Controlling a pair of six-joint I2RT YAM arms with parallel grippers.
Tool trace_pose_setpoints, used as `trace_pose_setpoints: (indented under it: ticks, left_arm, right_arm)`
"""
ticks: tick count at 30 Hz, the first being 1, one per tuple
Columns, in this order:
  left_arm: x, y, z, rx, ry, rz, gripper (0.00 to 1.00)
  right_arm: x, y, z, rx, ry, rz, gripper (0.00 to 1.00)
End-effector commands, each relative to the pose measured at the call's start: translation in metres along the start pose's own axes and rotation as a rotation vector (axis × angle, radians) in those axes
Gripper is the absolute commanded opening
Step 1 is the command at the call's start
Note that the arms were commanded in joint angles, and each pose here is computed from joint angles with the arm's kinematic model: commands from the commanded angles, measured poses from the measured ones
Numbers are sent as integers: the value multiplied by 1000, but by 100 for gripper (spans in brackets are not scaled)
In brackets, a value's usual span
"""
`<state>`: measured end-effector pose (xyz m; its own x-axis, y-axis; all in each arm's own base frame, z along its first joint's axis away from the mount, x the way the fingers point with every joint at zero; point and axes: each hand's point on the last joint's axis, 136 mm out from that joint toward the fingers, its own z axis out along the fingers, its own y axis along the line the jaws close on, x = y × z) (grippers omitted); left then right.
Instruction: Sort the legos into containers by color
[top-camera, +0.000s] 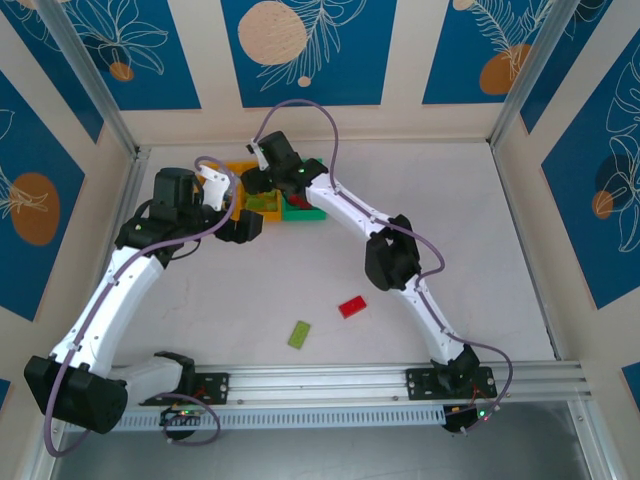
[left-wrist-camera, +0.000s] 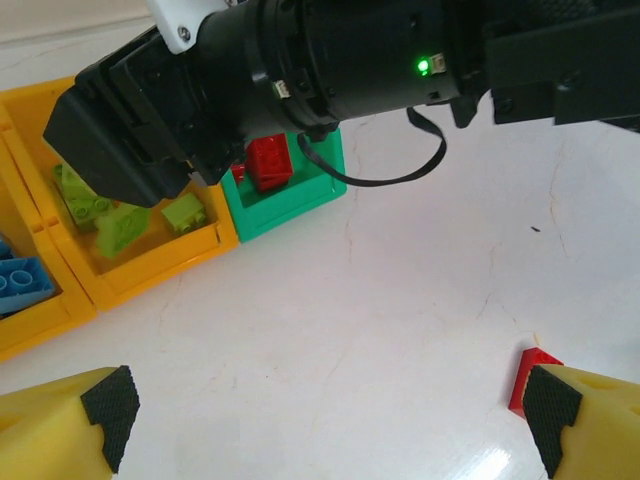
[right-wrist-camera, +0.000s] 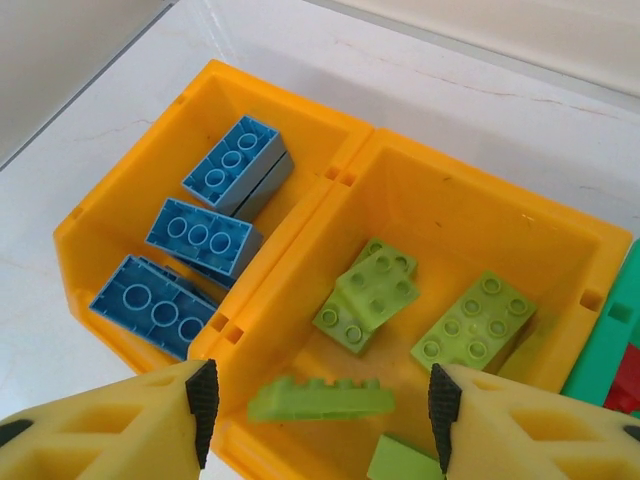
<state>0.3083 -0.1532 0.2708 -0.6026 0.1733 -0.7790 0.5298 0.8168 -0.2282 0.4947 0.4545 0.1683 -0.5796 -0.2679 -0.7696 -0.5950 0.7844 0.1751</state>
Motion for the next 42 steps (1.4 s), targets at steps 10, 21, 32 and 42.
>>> trace_pose_setpoints:
  ticks: [10,21,32,42]
  left_arm:
    - [-14,-14,8,90,-31,8,100]
    - [-15,-25,33,168,-24,44,100]
    - [-13,-32,52,184,16,65,100]
    - [-2,-32,57,172,45,73,100]
  right_arm:
    - [-5,11,-161,-45,-61,64,62]
    - [178,-27,-271,215,169,319,81]
    - [298,-40,-268,340,649,246,88]
    - [334,-19,-223,246,791,118,89]
